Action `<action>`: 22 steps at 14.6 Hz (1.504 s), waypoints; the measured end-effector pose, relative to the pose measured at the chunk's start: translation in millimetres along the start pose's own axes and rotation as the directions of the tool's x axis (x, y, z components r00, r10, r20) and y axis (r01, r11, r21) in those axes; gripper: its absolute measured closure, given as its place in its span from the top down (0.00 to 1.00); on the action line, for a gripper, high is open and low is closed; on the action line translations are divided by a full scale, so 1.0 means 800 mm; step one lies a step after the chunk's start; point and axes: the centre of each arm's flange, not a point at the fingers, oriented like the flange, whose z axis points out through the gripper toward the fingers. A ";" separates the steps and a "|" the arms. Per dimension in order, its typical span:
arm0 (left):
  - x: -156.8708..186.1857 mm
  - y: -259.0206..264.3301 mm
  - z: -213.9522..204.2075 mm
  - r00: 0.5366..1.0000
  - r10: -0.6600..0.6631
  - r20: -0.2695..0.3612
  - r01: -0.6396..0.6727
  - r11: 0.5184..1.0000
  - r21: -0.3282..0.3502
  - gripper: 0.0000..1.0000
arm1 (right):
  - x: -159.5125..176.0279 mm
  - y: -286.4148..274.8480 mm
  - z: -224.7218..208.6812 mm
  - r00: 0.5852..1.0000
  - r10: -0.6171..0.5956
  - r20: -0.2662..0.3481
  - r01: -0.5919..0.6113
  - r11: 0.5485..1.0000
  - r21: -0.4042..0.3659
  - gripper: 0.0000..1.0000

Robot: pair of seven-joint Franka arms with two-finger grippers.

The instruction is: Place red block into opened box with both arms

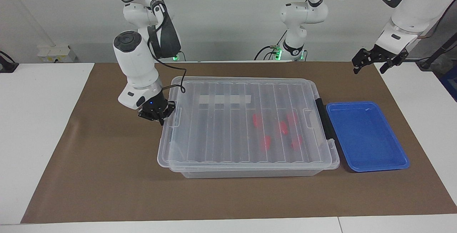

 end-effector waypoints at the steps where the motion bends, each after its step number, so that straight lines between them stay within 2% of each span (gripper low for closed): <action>1: 0.000 0.000 0.000 1.000 0.000 0.000 0.000 1.000 0.000 1.00 | 0.000 -0.003 0.000 1.000 -0.003 0.000 0.003 1.000 0.002 0.01; 10: 0.000 0.000 0.000 1.000 0.000 0.000 0.000 1.000 0.000 1.00 | -0.002 -0.001 -0.006 1.000 0.006 0.005 -0.006 1.000 0.012 0.01; 14: 0.000 0.000 0.000 1.000 0.000 0.000 0.000 1.000 0.000 1.00 | -0.017 0.054 -0.040 0.996 0.083 0.013 -0.083 0.997 -0.002 0.01; 17: 0.000 0.000 0.000 1.000 0.000 0.000 0.000 1.000 0.000 1.00 | -0.036 0.076 -0.076 0.982 0.186 0.028 -0.186 0.982 -0.015 0.01; 19: 0.000 0.000 0.000 1.000 0.000 0.000 0.000 1.000 0.000 1.00 | -0.047 0.075 -0.097 0.971 0.236 0.035 -0.235 0.972 -0.021 0.15; 22: 0.000 0.000 0.000 1.000 0.000 0.000 0.000 1.000 0.000 1.00 | -0.060 0.071 -0.122 0.952 0.301 0.053 -0.300 0.953 -0.032 0.48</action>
